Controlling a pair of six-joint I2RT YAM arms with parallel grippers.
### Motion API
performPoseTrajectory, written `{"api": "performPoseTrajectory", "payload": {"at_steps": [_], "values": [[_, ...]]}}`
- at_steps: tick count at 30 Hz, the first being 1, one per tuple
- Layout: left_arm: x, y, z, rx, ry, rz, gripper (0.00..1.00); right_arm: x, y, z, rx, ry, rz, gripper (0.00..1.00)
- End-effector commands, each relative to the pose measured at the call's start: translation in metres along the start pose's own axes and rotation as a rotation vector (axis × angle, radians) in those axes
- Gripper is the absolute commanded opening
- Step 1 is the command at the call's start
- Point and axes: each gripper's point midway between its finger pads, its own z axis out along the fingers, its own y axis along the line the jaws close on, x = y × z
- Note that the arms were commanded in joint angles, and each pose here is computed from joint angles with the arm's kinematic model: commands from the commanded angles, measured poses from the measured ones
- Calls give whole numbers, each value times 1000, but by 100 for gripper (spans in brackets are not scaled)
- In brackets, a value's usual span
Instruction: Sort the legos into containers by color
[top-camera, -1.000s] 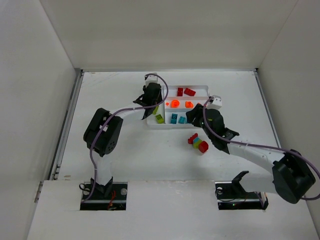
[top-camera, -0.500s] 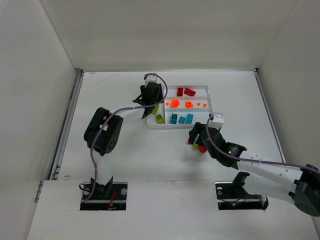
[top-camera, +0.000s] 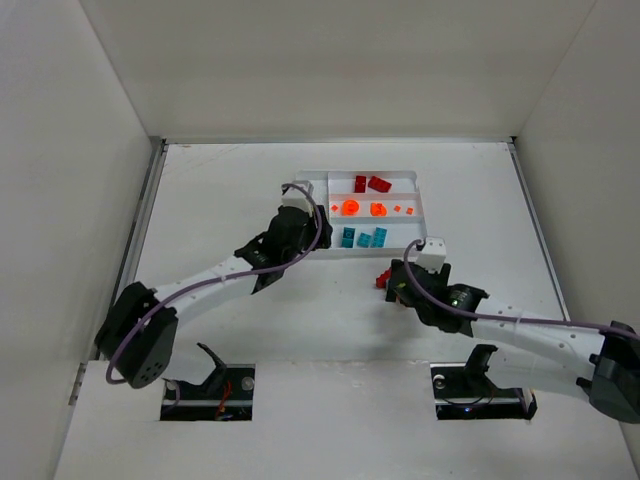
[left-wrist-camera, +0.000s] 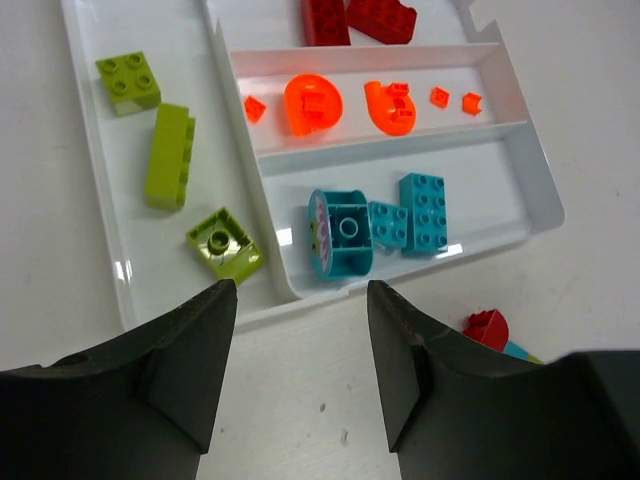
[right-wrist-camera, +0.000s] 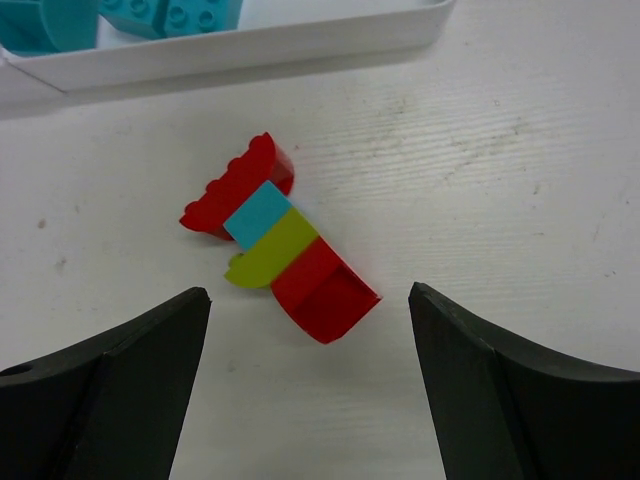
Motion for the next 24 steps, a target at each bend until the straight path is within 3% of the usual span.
{"api": "performPoseTrajectory", "payload": {"at_steps": [1, 8, 15, 24], "values": [[2, 7, -24, 21, -7, -57, 52, -5, 6, 6, -2, 33, -25, 87], [18, 15, -37, 31, 7, -74, 51, -7, 9, 28, -32, 67, -32, 84], [19, 16, -50, 69, 13, -114, 51, 2, 32, 30, -181, 116, -10, 74], [16, 19, -60, 83, 2, -141, 51, 14, 37, 26, -202, 166, -19, 76]]}}
